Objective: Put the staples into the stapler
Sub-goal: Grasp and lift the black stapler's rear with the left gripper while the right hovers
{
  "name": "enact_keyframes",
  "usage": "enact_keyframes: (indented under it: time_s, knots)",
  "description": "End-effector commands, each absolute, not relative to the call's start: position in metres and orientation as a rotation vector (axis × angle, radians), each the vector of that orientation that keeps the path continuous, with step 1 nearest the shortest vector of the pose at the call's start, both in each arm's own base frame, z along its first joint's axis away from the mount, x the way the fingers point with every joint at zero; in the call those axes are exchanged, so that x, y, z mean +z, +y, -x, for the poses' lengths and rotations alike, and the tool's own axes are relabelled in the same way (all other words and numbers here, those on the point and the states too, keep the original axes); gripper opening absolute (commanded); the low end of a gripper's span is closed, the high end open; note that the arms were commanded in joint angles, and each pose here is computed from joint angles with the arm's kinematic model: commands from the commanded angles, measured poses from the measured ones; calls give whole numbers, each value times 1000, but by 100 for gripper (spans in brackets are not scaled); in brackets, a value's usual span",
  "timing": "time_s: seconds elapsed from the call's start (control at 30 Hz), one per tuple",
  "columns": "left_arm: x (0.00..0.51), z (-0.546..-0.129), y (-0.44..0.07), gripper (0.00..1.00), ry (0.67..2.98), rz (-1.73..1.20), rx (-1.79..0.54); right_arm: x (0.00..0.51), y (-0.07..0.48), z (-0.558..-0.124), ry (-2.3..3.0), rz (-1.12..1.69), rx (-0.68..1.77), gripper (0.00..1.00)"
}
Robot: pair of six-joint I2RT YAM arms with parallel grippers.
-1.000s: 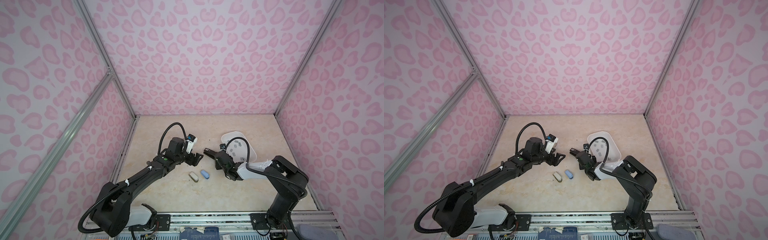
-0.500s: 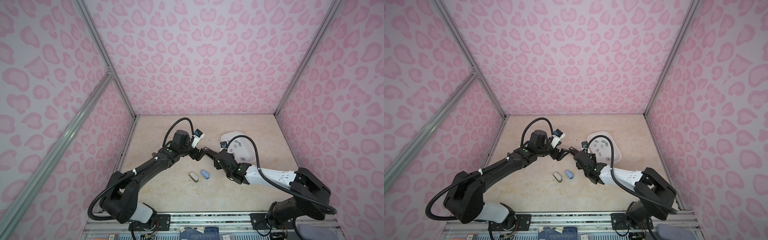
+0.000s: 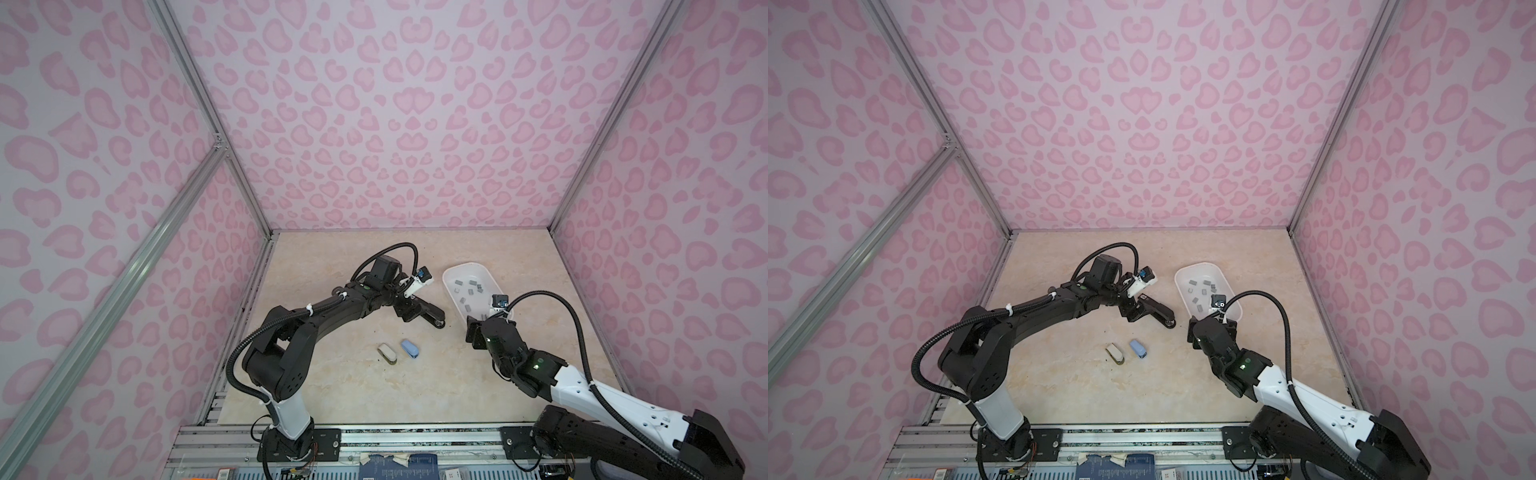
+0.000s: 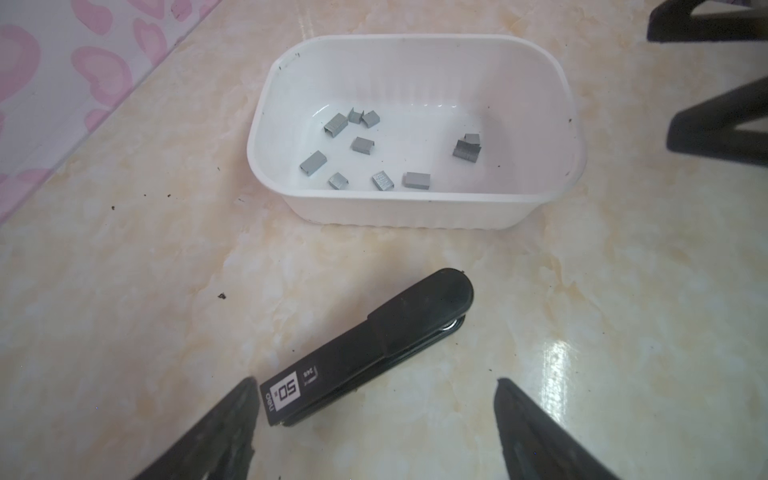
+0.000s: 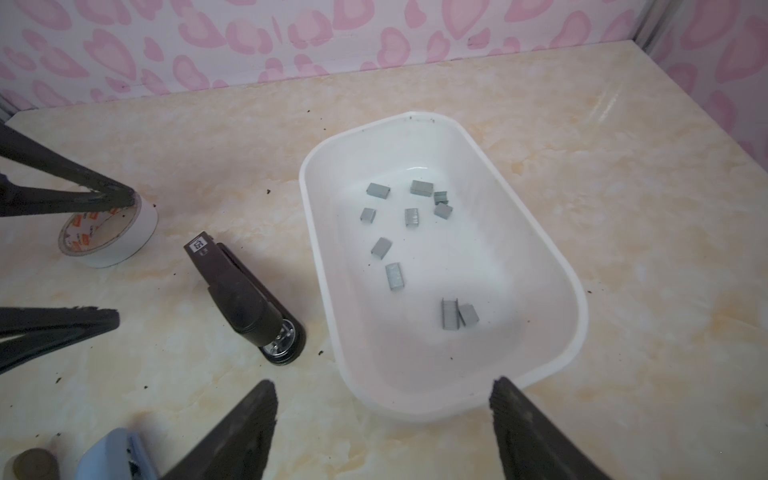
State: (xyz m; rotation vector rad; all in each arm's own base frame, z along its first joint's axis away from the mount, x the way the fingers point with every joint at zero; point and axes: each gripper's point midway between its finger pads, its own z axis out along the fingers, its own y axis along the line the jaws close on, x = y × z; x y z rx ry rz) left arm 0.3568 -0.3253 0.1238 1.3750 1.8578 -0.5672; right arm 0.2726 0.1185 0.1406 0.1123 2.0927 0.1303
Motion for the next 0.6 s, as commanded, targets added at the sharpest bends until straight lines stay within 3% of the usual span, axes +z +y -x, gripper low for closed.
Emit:
enact_keyframes:
  time_s: [0.0,0.33,0.57]
  knots:
    - [120,-353,-336,87,1711,-1529,-544,134,114,-269,2112,-112,181,83]
    - [95,-346,-370,85,1603,-1774,-503,126,108,-267,2124,-126,217,85]
    - [61,-351,-381,80,1657,-1892,-379,128,103,-265,2110,-143,238,86]
